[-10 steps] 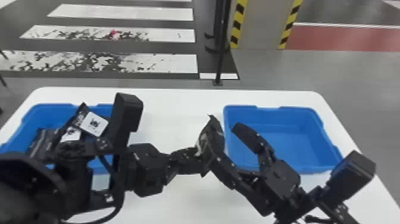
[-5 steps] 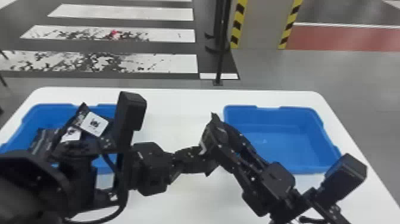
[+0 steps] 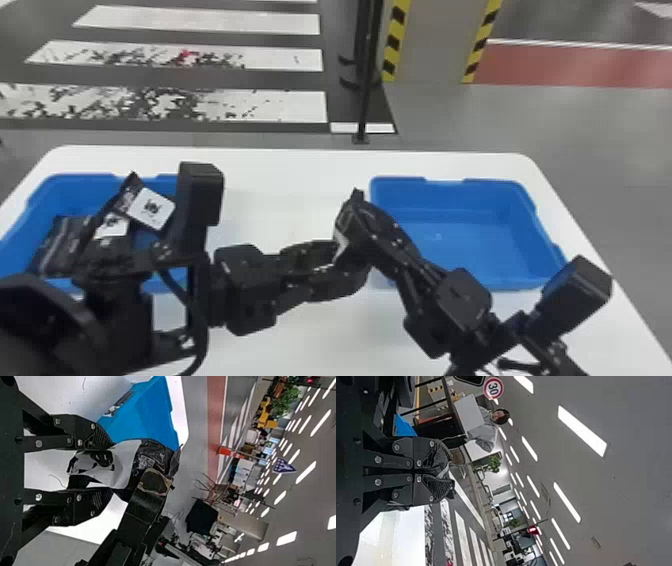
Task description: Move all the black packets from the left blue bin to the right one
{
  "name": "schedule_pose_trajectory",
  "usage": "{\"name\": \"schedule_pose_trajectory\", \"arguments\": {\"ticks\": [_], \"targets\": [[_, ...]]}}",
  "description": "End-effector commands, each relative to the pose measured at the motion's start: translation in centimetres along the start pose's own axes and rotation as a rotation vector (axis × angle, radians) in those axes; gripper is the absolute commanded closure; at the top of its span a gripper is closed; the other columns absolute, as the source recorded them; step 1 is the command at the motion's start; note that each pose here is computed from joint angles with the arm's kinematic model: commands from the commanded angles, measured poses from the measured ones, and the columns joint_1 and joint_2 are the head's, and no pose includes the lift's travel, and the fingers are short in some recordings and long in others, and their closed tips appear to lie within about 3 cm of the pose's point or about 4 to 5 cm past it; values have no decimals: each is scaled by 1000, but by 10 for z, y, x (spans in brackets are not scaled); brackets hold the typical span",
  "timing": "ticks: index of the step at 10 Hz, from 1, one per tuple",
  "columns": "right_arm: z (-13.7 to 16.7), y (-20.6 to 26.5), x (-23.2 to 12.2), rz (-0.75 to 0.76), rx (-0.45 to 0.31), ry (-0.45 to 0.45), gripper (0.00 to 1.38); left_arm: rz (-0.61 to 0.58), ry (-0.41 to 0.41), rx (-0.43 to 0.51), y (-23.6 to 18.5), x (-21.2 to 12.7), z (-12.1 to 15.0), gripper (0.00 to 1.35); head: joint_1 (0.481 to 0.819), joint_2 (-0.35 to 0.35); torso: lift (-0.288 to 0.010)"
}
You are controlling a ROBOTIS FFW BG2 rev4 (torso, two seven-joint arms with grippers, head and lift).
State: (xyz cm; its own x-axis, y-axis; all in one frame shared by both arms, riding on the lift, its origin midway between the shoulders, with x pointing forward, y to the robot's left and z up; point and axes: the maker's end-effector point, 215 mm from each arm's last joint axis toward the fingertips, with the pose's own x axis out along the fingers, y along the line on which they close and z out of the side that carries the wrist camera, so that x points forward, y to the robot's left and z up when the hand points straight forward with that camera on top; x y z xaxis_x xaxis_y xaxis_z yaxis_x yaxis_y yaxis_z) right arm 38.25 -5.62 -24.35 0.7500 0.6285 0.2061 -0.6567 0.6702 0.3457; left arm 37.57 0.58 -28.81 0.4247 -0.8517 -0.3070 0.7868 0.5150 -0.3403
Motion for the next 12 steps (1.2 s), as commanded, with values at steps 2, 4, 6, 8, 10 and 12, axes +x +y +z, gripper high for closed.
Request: {"name": "schedule_pose_trajectory", "arguments": {"ticks": [2,4,6,8,10,12], "targets": [[19,-35,3,-41,-80,-19,1285,42,-49,-28,13,-16,0,124,695,-75,-185],[31,-92,-4,-133,-172,-11,1285,67,-75,-31,12,-32,2,163,695,-96,-185],[22,-168,-22,-268,-250,51,1285,120,-98,-46,20,-54,3,159,695,-136,-185],[9,-236,-38,-379,-303,120,1283,175,-117,-51,33,-73,3,159,695,-176,-185],[6,-273,-43,-434,-332,156,1176,216,-134,-57,45,-86,5,163,695,-195,-185],[9,-280,-56,-463,-336,154,344,244,-148,-52,55,-95,8,163,695,-205,-185]]}}
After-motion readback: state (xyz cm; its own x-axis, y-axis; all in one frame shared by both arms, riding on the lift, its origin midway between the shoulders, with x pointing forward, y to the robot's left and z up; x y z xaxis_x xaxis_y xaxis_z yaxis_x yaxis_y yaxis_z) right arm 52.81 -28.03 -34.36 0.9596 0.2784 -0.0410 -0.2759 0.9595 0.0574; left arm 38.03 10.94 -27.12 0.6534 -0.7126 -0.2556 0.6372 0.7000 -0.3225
